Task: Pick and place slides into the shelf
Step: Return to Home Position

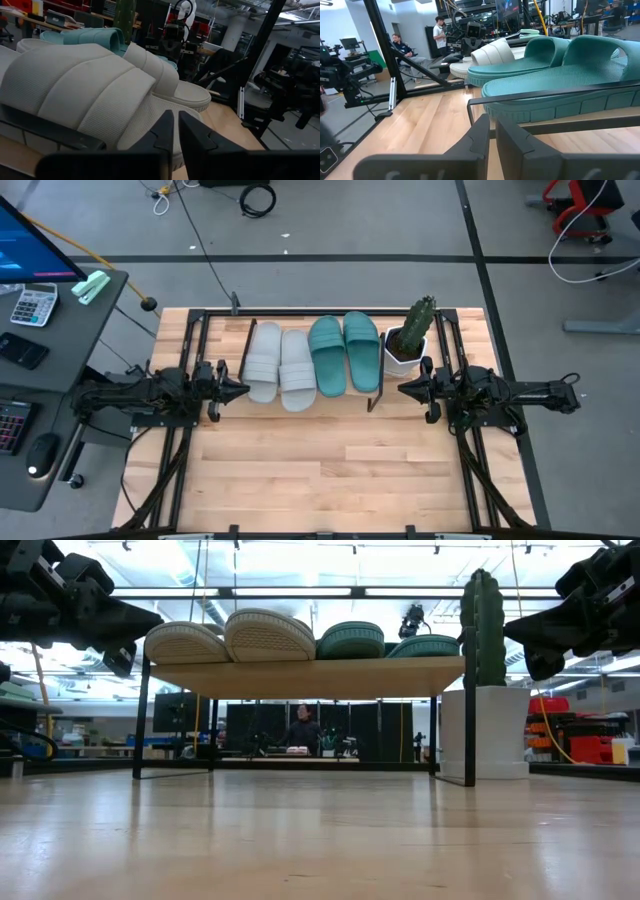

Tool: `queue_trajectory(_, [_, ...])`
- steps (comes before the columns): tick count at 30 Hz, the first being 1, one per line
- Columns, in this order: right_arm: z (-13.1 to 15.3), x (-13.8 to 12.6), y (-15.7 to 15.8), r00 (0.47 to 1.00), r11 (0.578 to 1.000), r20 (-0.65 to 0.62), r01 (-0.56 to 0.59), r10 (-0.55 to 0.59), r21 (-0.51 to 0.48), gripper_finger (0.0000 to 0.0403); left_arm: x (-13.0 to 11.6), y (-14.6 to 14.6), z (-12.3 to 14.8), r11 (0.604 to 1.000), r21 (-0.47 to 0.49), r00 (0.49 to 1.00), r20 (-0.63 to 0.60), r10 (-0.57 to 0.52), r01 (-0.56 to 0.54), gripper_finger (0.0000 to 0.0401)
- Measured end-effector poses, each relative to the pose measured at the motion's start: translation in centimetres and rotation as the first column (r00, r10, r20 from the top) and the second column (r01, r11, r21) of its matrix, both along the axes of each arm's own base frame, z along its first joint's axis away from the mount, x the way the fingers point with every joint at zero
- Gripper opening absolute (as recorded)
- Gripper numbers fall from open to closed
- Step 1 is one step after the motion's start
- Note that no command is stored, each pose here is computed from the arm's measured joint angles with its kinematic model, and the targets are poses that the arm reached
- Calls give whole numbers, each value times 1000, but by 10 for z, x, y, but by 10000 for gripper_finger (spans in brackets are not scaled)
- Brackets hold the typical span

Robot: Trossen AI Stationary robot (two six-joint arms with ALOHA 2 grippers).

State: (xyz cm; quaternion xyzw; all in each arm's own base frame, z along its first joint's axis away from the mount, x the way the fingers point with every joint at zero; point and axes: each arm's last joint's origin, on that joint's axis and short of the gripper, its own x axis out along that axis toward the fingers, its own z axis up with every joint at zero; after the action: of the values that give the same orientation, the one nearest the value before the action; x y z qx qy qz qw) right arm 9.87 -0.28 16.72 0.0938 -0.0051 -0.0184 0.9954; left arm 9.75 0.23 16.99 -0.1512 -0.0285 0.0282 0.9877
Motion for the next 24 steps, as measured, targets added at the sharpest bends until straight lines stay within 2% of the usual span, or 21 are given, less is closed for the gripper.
queue_trajectory(24, [0,0,0,1000,1000,0,0,0,0,37,0,0,0,1000,0,1000,0,0,0,35])
